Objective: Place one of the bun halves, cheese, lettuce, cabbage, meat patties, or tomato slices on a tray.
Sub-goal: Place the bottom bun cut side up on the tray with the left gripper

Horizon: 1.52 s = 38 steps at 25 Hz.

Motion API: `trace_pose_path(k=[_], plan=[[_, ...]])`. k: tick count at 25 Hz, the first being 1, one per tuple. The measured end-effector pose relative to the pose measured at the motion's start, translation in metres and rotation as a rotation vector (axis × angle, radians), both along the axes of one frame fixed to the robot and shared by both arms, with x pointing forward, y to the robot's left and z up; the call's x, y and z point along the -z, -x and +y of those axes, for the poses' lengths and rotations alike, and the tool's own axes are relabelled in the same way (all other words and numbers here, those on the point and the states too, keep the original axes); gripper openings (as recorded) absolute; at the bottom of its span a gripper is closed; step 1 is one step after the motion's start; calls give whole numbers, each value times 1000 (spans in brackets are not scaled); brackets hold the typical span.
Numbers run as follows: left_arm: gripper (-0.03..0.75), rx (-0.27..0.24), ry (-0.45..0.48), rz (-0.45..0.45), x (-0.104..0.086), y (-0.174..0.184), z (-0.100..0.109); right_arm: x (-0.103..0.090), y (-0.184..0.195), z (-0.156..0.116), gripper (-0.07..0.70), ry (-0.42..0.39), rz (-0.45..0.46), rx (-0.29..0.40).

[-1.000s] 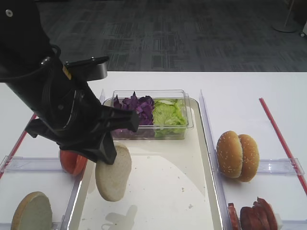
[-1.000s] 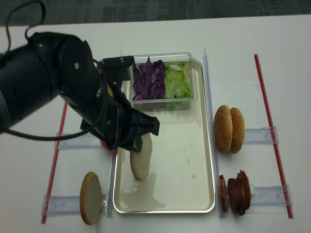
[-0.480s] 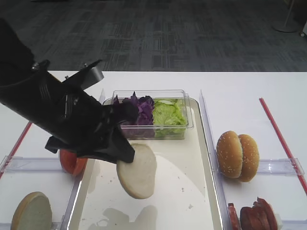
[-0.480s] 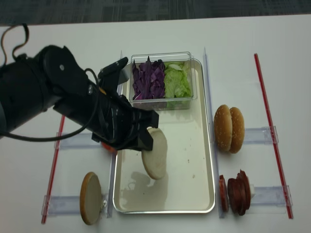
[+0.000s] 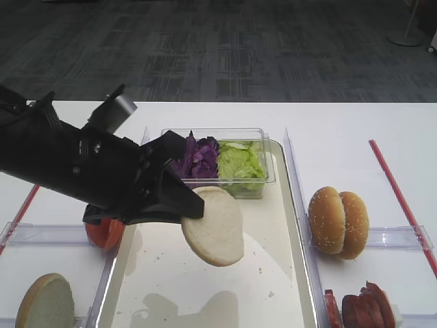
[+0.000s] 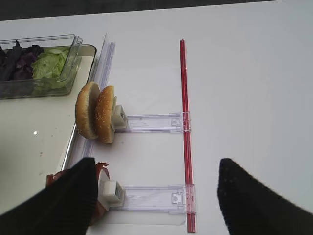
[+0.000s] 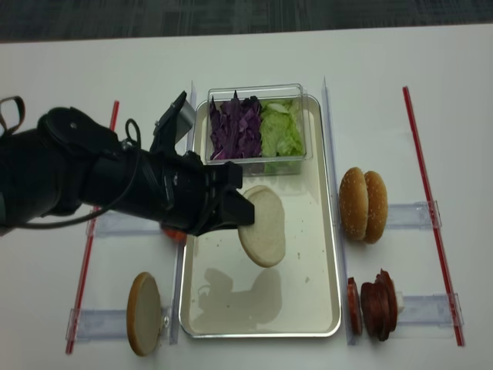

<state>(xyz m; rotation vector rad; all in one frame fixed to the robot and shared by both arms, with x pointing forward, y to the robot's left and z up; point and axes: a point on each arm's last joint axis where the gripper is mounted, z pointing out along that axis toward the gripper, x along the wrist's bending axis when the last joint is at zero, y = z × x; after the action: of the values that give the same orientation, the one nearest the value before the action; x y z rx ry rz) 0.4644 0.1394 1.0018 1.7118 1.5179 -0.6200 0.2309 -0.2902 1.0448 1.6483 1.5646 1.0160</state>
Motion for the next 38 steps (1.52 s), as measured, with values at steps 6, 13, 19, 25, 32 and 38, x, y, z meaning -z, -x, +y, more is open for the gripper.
trace_pose_path(k=[6, 13, 19, 25, 32, 38], plan=[[108, 25, 53, 69, 20, -8, -9, 0, 0, 0, 536, 0, 0, 0], [108, 15, 94, 93, 39, -17, -15, 0, 0, 0, 536, 0, 0, 0], [108, 11, 76, 117, 55, -21, -16, 0, 0, 0, 536, 0, 0, 0], [108, 5, 60, 117, 66, -25, -17, 0, 0, 0, 536, 0, 0, 0], [108, 3, 41, 140, 77, -27, -17, 0, 0, 0, 536, 0, 0, 0], [108, 5, 19, 146, 87, -28, -17, 0, 0, 0, 536, 0, 0, 0]])
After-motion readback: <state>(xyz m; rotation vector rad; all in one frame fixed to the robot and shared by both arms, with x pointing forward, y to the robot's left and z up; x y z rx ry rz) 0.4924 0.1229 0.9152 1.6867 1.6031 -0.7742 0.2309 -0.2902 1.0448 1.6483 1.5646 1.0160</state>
